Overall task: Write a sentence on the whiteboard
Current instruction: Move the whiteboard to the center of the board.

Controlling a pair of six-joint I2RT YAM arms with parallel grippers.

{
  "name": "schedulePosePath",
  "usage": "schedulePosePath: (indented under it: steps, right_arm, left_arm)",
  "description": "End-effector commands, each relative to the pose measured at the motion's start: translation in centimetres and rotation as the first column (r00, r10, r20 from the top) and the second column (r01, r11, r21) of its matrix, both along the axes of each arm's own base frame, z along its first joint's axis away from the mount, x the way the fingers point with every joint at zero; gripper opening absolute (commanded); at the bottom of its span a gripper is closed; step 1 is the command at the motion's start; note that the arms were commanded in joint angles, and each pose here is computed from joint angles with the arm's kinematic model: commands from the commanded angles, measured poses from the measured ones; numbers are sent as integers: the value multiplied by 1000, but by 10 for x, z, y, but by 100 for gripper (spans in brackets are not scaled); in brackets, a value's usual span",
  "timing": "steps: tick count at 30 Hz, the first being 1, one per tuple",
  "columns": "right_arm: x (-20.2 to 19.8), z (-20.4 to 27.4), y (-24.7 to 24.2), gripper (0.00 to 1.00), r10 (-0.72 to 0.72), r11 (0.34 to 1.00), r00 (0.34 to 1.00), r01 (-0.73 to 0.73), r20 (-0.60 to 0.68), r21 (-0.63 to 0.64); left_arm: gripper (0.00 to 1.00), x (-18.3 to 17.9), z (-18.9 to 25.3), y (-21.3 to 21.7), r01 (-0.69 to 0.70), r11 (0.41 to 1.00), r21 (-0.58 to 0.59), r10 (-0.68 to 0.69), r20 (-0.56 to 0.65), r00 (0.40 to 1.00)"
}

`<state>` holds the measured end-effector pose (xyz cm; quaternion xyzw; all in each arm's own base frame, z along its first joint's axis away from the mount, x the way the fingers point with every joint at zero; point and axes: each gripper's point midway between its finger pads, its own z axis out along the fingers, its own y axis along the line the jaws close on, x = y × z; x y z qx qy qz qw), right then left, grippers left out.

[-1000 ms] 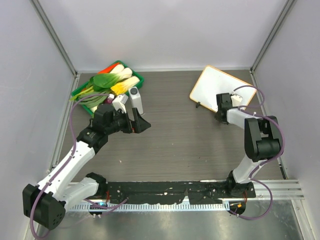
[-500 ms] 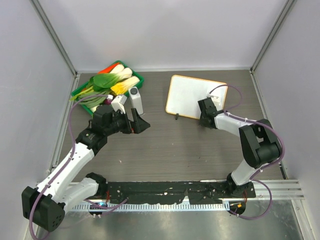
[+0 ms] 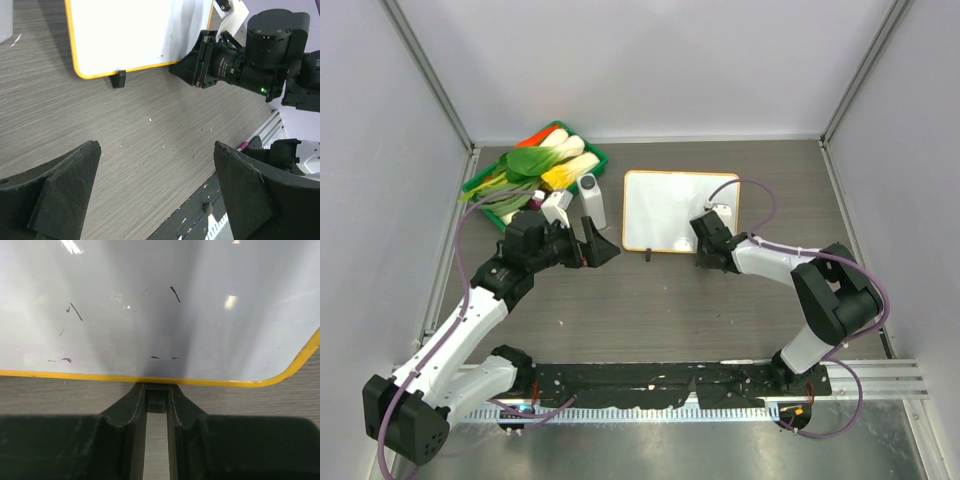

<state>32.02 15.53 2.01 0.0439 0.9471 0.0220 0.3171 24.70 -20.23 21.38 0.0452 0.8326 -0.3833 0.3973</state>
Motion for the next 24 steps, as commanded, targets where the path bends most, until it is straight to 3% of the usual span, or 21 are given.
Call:
schedulePosePath:
  steps: [1,14,16,19,21,24]
  right_arm:
    - [-23,3,22,1,77,997,997,-76,-30,33]
    - [-66,-21,24,5,119,993,986,-120,-112,6]
    - [-65,-14,27,17,127,992,988,-126,-92,21]
    - [-62,6,31,53,135,990,990,-132,-46,54]
    - [-60,21,31,67,128,989,992,-126,-10,74]
    - [-59,46,30,81,119,987,992,-123,47,100]
  left_arm:
    - [100,2,6,1,-9,1000,-19,9,29,1000]
    - [100,1,2,1,-13,1000,-21,13,19,1000]
    - [100,1,1,1,-15,1000,-21,15,18,1000]
    - [100,0,3,1,-13,1000,-24,13,24,1000]
    - [100,0,4,1,-13,1000,-24,14,23,1000]
    - [100,-1,5,2,-16,1000,-25,16,29,999]
